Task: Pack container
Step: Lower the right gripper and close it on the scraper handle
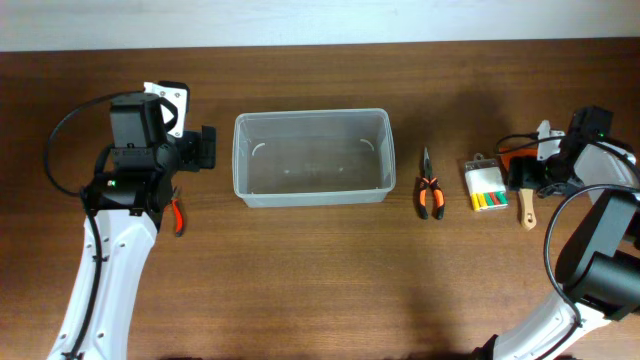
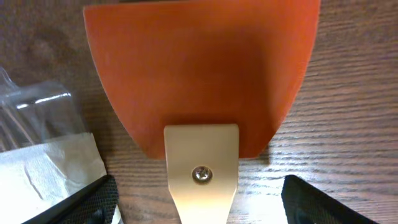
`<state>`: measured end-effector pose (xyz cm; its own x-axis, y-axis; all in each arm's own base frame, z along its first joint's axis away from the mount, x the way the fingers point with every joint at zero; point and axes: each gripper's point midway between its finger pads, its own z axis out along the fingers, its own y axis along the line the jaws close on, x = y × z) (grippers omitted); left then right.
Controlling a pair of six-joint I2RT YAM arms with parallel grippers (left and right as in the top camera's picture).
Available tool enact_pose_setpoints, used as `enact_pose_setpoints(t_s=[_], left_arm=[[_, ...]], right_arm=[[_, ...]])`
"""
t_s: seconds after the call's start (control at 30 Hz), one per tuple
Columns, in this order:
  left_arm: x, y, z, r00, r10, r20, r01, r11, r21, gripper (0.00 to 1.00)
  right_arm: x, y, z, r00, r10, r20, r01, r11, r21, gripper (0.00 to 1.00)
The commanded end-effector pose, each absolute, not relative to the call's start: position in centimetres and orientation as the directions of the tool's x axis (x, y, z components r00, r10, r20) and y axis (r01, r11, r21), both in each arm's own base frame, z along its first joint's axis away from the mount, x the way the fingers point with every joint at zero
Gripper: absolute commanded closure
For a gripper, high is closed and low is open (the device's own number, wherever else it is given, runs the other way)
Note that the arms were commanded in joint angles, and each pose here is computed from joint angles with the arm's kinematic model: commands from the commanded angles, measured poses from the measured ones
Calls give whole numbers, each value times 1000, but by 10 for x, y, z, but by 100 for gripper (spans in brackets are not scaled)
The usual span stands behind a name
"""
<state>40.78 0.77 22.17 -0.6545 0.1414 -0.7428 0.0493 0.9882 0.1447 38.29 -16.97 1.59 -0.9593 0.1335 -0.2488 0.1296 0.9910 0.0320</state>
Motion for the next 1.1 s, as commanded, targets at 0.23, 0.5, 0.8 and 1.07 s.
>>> enact_pose_setpoints(t_s=[0.23, 0.5, 0.8, 1.07], left_arm=[[412, 10, 229, -642, 132, -755, 32, 989, 146, 1], [412, 10, 229, -642, 132, -755, 32, 989, 146, 1], [412, 10, 229, -642, 132, -755, 32, 989, 146, 1], [412, 10, 229, -643, 132, -755, 32, 989, 146, 1]], right_arm=[[382, -179, 4, -964, 148, -220, 152, 988, -1, 19], [380, -178, -5, -968, 150, -203, 152, 988, 5, 28], [383, -180, -4, -962, 166, -216, 169, 986, 4, 37], [382, -179, -5, -961, 182, -209, 184, 983, 10, 43]])
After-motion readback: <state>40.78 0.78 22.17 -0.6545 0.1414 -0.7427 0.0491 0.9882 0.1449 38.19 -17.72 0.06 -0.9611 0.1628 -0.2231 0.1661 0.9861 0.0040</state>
